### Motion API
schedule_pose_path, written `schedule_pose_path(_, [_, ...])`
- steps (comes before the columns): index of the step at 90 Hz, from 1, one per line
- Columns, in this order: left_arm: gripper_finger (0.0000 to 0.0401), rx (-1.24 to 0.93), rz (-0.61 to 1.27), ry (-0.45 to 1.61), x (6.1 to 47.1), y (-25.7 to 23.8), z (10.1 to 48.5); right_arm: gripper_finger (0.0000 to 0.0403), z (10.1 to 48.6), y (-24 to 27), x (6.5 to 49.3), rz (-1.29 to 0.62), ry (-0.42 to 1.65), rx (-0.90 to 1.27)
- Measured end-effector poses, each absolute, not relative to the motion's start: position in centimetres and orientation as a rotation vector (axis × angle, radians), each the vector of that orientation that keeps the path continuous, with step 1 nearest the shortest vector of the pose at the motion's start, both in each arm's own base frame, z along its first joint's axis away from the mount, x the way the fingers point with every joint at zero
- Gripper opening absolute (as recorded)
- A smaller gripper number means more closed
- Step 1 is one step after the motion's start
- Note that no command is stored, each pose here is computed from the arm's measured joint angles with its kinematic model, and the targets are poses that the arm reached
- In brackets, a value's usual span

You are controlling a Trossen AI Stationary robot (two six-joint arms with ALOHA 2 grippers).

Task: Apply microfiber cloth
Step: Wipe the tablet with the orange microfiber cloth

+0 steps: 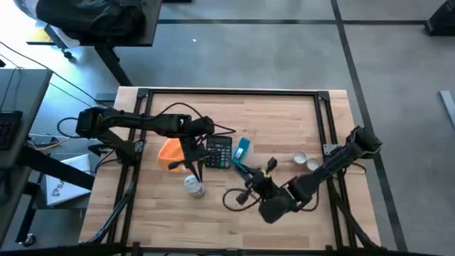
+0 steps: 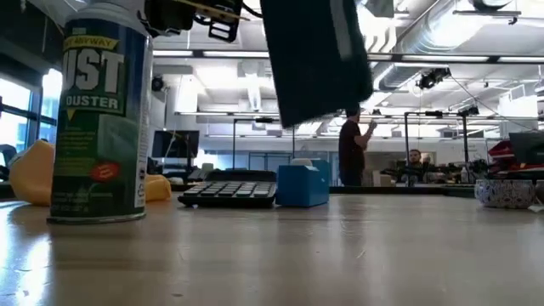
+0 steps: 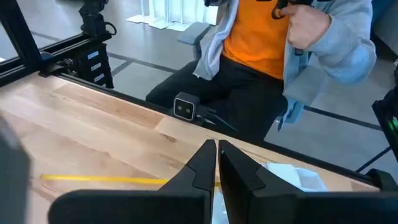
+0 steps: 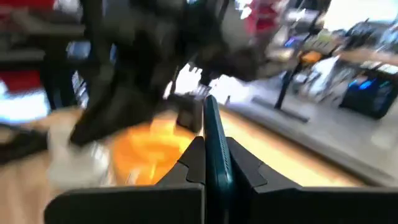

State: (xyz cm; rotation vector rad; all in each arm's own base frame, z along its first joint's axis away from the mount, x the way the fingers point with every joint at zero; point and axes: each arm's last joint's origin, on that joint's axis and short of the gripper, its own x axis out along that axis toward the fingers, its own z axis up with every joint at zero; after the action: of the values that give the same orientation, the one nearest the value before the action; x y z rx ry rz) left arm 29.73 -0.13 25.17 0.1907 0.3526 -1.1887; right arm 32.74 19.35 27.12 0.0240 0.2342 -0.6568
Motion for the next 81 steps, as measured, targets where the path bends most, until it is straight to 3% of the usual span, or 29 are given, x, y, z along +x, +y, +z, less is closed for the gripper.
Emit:
schedule_pose_path(13, [0.0,0.204,-1.168,0.346,30.1,-0.1,26.2,0.0,27.0,19.7,32.7,-0.545,0.338,-0.093])
schedule_pose_path(35, [0.0,0.18,-1.16,0.337,30.4,-0.1,27.3,0.0,28.5,20.0,32.8,-0.319,0.547,-0.75])
schedule_pose_path(81, [0.0,0.194,-1.159,0.382,30.5,-1.6,27.6,0.0,27.0,18.4,32.6,-0.182,0.828,-1.46])
